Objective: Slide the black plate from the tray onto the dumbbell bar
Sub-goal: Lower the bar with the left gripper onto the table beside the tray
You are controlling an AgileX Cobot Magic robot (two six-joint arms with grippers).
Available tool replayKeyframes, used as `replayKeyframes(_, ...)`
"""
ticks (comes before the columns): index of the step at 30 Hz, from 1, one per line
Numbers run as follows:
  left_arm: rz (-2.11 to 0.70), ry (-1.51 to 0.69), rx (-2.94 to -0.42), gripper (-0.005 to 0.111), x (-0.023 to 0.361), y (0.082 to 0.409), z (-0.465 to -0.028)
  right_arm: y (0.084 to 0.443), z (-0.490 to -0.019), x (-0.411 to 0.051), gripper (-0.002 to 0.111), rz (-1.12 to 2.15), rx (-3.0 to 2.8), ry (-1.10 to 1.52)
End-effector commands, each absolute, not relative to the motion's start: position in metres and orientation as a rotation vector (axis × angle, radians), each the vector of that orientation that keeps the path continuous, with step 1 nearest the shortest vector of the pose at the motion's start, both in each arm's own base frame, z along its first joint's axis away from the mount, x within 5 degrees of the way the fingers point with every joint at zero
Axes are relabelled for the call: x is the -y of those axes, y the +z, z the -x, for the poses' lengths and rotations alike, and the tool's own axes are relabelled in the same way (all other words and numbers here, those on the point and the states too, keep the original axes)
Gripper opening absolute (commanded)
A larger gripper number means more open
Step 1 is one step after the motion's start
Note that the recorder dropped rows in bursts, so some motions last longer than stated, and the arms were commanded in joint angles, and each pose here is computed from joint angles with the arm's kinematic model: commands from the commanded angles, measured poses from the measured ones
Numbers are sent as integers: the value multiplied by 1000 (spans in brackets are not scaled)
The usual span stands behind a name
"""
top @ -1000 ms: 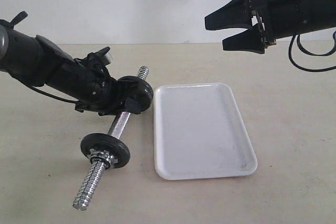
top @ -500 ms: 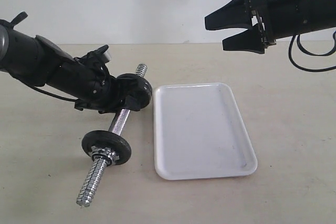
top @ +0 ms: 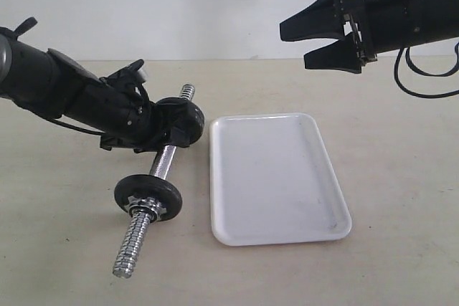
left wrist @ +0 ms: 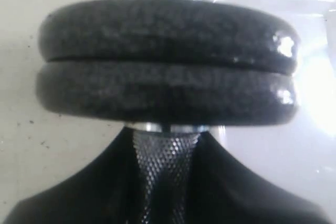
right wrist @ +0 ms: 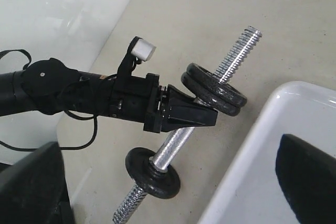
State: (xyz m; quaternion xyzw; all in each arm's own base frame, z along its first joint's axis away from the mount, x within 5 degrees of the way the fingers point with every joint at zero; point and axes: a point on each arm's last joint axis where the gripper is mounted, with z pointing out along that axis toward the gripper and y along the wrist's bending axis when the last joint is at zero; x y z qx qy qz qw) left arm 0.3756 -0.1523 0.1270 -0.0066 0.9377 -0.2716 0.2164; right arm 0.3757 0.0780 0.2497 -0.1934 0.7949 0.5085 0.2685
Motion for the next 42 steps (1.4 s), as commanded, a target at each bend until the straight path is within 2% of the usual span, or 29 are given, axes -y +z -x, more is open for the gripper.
replayKeyframes(1,157,-857,-2474,4,157,162,-384,257,-374,-76,102,539,-2128,1363)
replayKeyframes(10,256,-907,-2451,4,158,164,-386,257,-374,-76,102,539,-2128,1363)
replayKeyframes(30,240,-775,-2428,4,153,163,-390,257,-374,-76,102,536,-2129,1365)
replayKeyframes(42,201,-805,-2443,4,155,163,-387,257,-374,-76,102,540,-2127,1363)
